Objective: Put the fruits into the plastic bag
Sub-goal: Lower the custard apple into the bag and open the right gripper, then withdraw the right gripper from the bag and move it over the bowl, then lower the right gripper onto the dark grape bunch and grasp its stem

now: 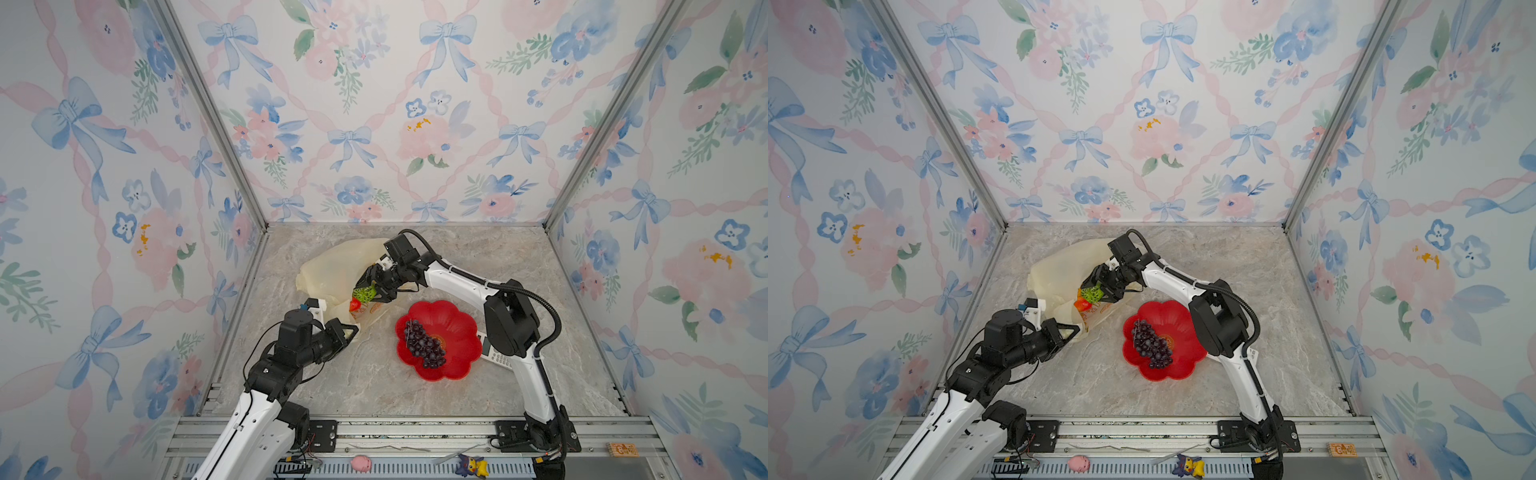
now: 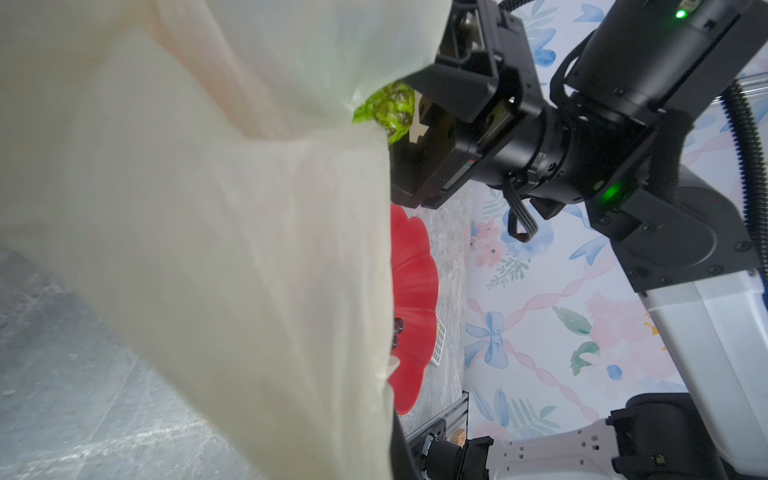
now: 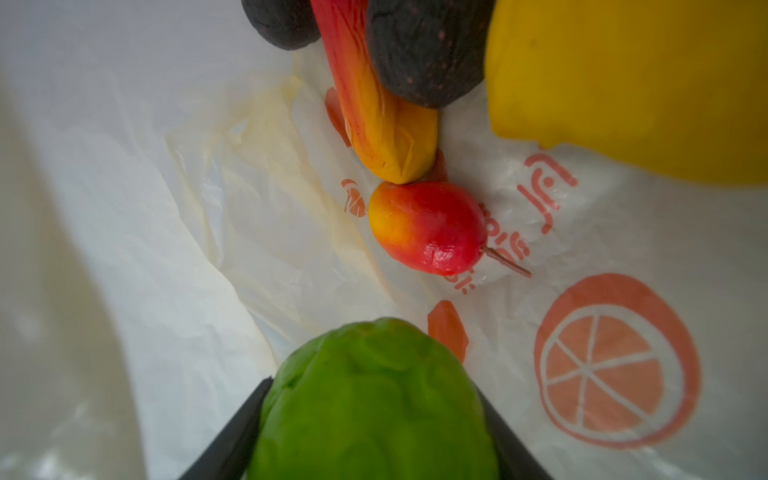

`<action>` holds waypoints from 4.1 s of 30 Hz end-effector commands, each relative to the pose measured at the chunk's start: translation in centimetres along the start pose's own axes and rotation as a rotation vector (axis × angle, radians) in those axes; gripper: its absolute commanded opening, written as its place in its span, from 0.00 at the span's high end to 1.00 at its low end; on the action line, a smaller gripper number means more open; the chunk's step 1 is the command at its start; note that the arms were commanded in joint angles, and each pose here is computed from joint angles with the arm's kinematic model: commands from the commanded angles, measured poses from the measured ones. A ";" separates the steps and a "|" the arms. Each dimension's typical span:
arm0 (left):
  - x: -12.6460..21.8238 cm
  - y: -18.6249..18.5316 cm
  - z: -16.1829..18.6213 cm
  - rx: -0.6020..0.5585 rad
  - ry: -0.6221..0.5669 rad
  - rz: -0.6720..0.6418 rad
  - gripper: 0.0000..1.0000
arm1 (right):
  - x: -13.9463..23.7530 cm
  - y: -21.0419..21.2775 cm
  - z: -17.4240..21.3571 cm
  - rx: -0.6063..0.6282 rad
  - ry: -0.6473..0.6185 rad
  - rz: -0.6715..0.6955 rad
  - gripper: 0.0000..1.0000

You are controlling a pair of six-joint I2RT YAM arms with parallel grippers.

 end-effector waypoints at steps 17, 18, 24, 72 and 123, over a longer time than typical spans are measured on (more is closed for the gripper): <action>0.3 0.2 -0.1 -0.017 -0.023 -0.015 1.00 | -3.8 0.7 -3.3 -0.067 0.000 -0.047 0.41; 0.3 0.2 -0.1 -0.016 -0.023 -0.016 1.00 | -3.8 0.7 -3.4 -0.070 -0.003 -0.047 0.39; 0.1 0.2 -0.3 -0.020 -0.018 -0.022 1.00 | -3.4 0.4 -4.0 -0.077 -0.024 -0.031 0.24; -1.6 1.6 -0.6 -0.012 0.056 -0.095 1.00 | 23.2 -1.9 5.2 0.162 -0.179 0.200 0.04; -0.5 1.1 -0.8 -0.004 0.007 -0.059 1.00 | 7.4 -13.1 7.9 0.758 0.052 0.995 0.04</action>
Point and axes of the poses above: each gripper's point midway between its finger pads, its own x axis back along the fingers, its own y axis along the line the jaws close on, z = x × y, the point moved 8 cm from there along x, back along the fingers, and after that the axes turned 12 degrees about -x, right-handed, at the moved point
